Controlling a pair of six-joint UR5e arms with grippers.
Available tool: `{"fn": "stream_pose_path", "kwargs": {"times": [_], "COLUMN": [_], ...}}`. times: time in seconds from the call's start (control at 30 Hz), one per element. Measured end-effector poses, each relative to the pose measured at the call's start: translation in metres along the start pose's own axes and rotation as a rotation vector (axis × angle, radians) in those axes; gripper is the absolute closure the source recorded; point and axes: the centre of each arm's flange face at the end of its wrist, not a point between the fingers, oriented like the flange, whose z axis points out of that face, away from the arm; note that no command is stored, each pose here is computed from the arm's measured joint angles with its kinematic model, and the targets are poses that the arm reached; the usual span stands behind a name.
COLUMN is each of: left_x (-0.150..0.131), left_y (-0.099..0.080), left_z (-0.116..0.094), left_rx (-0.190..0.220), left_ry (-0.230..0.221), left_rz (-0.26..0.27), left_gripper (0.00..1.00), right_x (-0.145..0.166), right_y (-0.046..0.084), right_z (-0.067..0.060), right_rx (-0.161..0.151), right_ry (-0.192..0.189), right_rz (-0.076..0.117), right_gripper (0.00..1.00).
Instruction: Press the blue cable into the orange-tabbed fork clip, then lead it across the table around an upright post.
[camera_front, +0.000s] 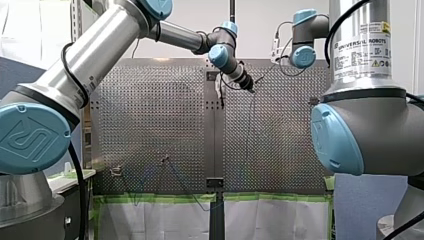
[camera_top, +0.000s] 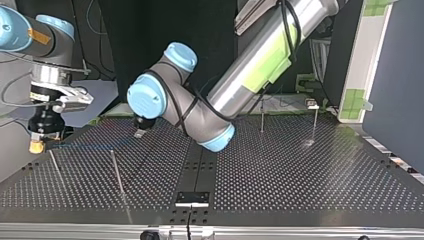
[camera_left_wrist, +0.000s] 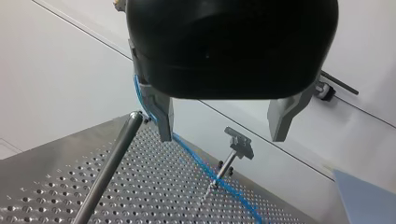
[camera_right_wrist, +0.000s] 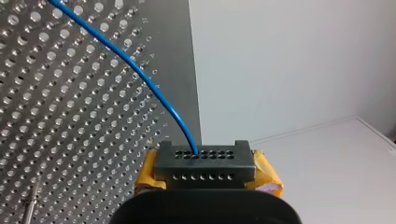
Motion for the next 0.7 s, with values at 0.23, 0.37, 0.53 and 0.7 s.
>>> {"fn": "stream_pose_path", "kwargs": {"times": [0.23, 0.37, 0.53, 0.7], "left_x": [-0.007, -0.013, -0.018, -0.021], "left_y": [-0.014, -0.024, -0.029, -0.034], "left_z": [-0.001, -0.003, -0.003, -0.001], "left_rx": [0.032, 0.040, 0.038, 0.048], "left_ry": [-0.035, -0.058, -0.093, -0.133], "left_rz": [-0.060, -0.083, -0.103, -0.130], "left_gripper": [0.00, 0.00, 0.00, 0.00], "right_x": [0.003, 0.007, 0.012, 0.014], "right_y": [-0.008, -0.013, -0.022, -0.030], "right_z": [-0.003, -0.005, -0.009, -0.012], "right_rx": [0.015, 0.026, 0.044, 0.058], "right_ry": [0.003, 0.009, 0.015, 0.017], "right_rz": [0.003, 0.006, 0.011, 0.016], "right_gripper": [1.00, 1.00, 1.00, 1.00]}}
